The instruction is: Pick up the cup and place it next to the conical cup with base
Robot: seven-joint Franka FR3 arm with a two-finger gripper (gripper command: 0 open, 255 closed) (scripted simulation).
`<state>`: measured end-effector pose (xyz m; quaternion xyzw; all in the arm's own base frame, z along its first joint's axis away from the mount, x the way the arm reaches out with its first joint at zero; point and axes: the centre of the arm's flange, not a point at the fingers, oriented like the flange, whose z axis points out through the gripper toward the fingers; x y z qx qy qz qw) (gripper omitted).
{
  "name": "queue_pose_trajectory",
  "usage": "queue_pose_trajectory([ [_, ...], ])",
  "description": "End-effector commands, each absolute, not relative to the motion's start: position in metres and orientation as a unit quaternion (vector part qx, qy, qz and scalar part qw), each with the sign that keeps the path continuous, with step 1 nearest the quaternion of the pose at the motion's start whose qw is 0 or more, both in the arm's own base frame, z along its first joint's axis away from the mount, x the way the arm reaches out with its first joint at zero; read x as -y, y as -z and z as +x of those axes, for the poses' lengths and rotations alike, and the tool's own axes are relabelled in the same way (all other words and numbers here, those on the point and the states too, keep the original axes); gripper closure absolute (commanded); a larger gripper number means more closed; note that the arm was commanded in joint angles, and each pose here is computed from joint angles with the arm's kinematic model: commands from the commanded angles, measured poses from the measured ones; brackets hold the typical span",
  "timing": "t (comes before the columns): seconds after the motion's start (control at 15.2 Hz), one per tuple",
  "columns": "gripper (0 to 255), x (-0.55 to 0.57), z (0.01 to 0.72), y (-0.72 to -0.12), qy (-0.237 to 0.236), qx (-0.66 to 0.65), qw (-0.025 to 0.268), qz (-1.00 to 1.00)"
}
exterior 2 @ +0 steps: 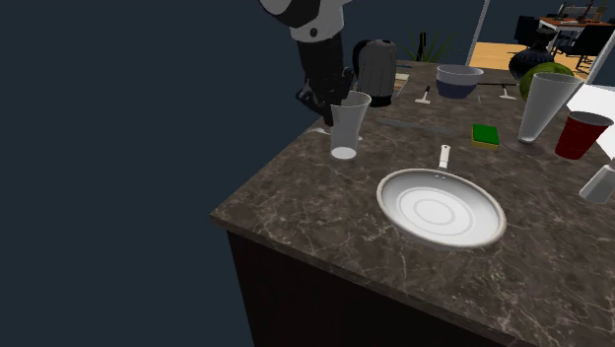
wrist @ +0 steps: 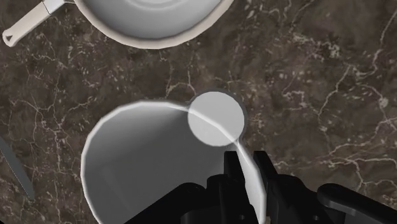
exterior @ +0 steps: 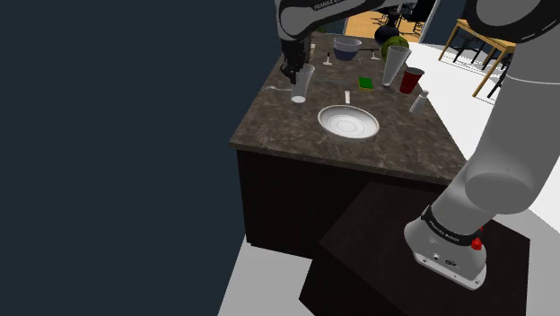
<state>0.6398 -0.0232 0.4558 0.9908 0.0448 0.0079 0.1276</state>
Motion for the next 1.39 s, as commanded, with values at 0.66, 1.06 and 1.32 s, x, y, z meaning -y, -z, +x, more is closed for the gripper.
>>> queue_pose_trajectory([
  [0.66,255,0.024,0.639,-0.52,-0.008,-0.045,0.128,0.991],
  [1.06,255,0.024,0.639,-0.552,-0.008,-0.045,0.128,0.991],
  [1.32,255,0.024,0.639,-0.573,-0.008,-0.045,0.128,0.991],
])
